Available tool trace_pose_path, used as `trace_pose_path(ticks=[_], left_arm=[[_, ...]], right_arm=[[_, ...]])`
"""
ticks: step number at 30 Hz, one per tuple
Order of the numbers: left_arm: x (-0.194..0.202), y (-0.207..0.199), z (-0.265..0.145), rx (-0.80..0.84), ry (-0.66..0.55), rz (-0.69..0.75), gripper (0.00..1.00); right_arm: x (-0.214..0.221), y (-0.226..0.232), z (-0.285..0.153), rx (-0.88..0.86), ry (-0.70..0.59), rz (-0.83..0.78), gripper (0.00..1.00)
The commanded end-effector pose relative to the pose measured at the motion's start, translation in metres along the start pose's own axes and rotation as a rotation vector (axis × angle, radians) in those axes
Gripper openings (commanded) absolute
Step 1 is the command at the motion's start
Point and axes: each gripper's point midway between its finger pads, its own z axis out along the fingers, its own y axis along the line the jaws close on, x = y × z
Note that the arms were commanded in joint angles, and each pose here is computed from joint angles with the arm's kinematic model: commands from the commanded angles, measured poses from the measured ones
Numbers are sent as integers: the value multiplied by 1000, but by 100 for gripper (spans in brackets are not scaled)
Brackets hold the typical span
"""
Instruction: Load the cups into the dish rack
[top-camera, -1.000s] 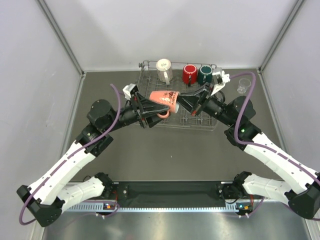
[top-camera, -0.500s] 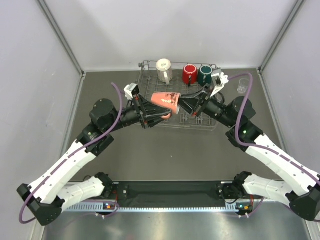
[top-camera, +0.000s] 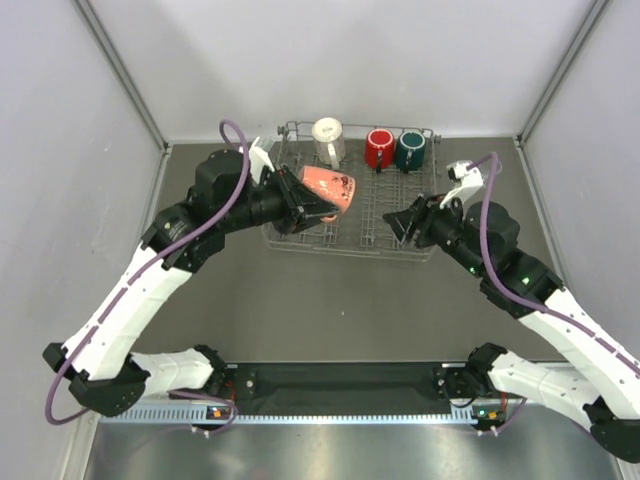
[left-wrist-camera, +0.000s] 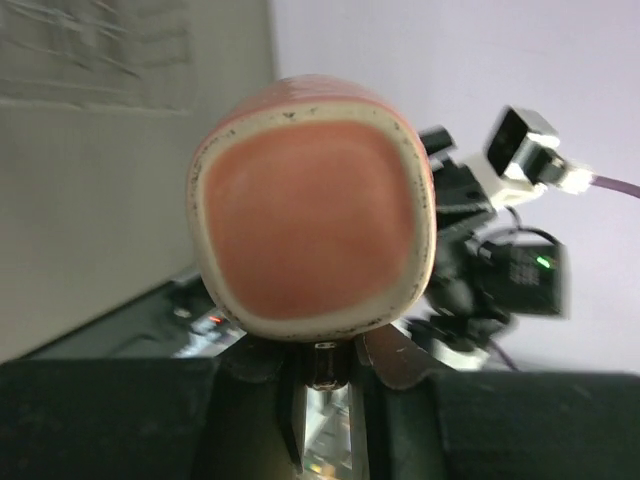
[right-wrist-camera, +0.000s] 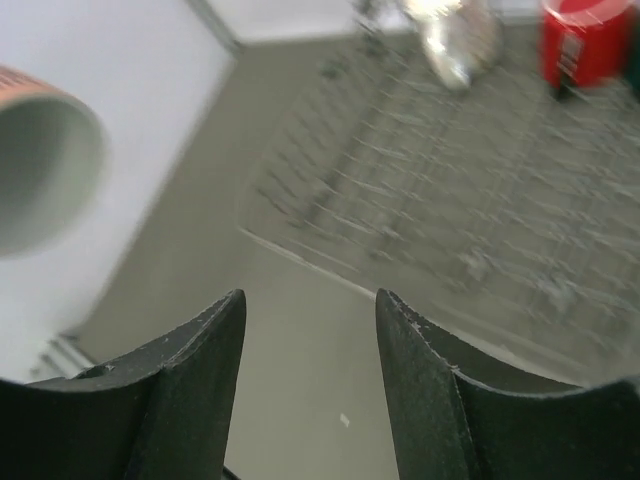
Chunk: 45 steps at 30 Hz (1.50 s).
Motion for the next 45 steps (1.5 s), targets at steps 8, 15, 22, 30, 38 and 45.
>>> trace_pose_path(ticks=[8, 15, 22, 30, 38, 45], left_arm=[[-70, 91, 20, -458, -258, 362, 0], [-107, 138, 71, -618, -321, 513, 0], [-140, 187, 124, -708, -329, 599, 0], [-181, 252, 168, -849, -378, 651, 0], [-220, 292, 192, -924, -430, 653, 0], [-249, 306, 220, -923, -445, 685, 0]], right_arm=[[27, -62, -70, 354, 159, 38, 56], [19, -65, -119, 374, 114, 135, 57], [15, -76, -153, 453, 113, 184, 57], [-11, -83, -190, 508, 27, 208, 58], [-22, -93, -210, 572, -2, 196, 59], [-19, -99, -221, 607, -13, 241, 58]])
